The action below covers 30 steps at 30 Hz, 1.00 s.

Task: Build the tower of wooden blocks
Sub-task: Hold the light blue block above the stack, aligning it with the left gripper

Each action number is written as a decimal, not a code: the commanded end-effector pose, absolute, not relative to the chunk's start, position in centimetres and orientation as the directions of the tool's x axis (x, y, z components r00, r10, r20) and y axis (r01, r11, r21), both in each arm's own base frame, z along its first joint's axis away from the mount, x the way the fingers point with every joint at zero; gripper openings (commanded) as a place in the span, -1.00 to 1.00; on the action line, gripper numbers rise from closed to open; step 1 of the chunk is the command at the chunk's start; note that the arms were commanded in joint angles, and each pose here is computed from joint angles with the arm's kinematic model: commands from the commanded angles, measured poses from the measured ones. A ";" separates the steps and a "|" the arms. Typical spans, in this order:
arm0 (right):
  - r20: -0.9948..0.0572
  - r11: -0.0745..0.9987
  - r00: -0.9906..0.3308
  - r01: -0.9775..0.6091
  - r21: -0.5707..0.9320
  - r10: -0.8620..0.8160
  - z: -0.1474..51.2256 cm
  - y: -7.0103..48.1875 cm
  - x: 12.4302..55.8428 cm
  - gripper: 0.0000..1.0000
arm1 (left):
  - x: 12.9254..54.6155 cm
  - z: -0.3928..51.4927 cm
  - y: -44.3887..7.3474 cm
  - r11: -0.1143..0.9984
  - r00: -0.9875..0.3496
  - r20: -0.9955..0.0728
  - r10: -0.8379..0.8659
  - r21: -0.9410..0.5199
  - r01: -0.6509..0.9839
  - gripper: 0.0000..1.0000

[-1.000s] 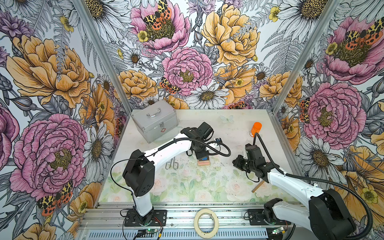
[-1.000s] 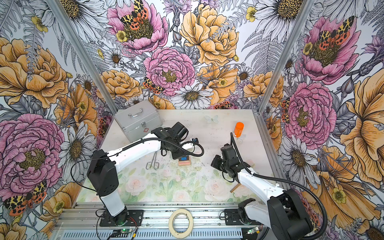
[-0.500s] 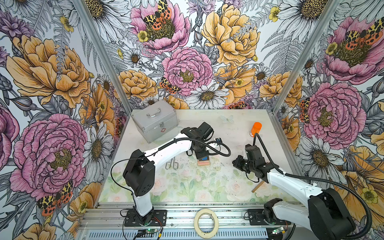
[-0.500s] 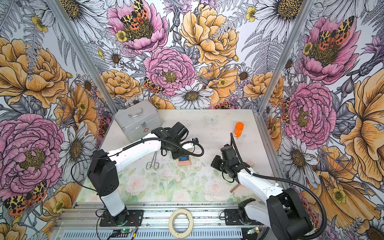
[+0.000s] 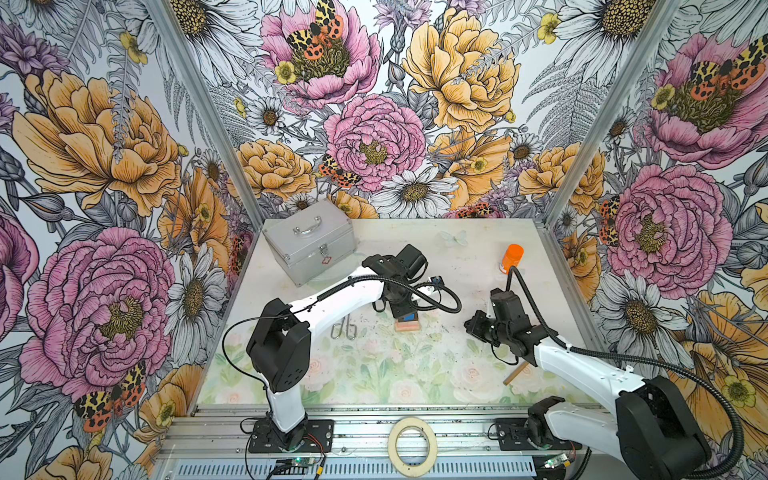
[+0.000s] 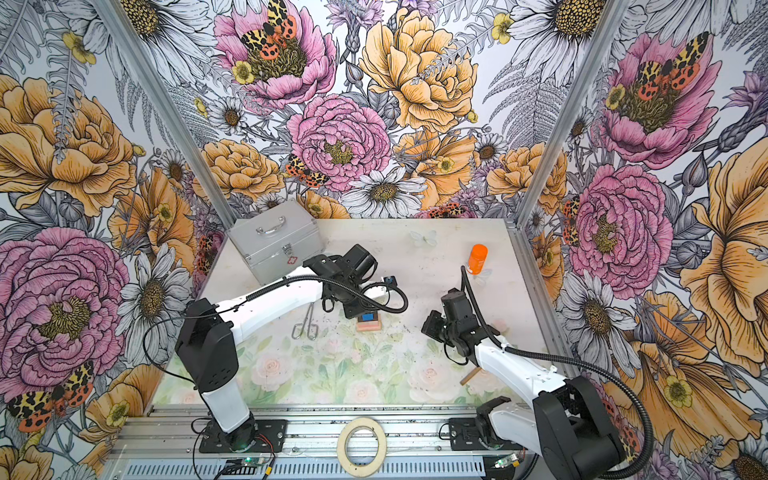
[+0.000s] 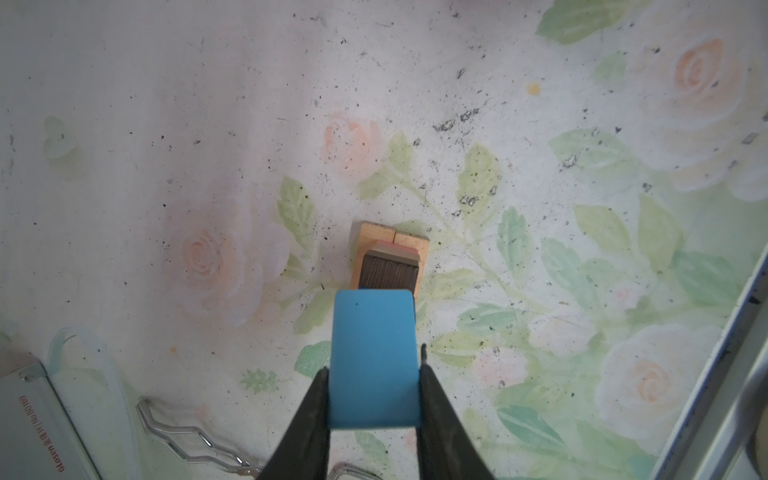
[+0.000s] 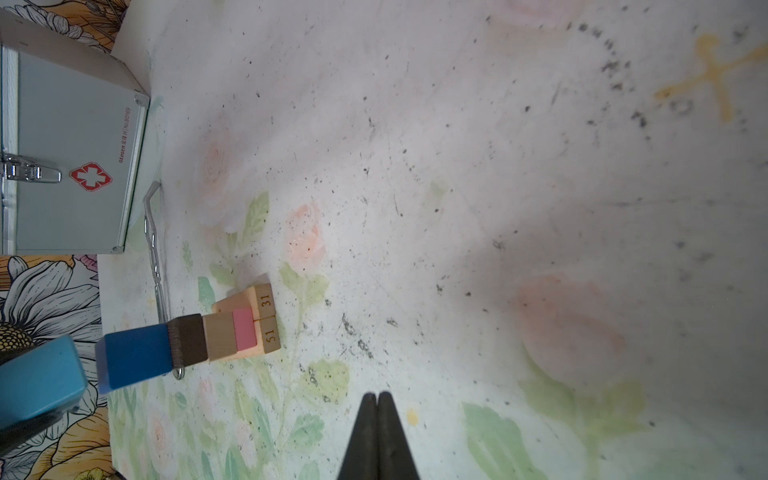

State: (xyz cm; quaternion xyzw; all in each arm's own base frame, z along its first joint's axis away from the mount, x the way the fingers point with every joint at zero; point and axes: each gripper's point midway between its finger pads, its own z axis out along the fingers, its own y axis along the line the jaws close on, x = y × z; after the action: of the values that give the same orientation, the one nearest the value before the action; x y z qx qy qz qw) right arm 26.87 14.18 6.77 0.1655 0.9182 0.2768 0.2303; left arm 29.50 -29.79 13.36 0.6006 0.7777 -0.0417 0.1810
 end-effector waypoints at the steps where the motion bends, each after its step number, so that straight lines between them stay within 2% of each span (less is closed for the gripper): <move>1: -0.329 0.788 -0.837 0.180 0.589 0.438 6.6 14.1 27.0 -1.00 | 30.0 13.8 -30.0 0.288 -0.224 -0.332 0.916 0.159 0.944 -0.67; 23: -0.331 0.787 -0.836 0.179 0.590 0.438 6.6 14.1 27.0 -1.00 | 29.9 13.9 -30.1 0.295 -0.233 -0.330 0.915 0.153 0.943 -0.38; 30: -0.330 0.788 -0.836 0.180 0.590 0.438 6.6 14.1 27.0 -1.00 | 29.9 14.0 -30.1 0.299 -0.236 -0.330 0.914 0.154 0.942 -0.19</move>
State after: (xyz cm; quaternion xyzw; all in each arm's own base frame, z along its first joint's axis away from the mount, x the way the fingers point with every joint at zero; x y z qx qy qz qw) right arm 26.86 14.18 6.75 0.1654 0.9182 0.2768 0.2300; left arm 29.43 -29.78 13.60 0.5946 0.7834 -0.0426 0.1756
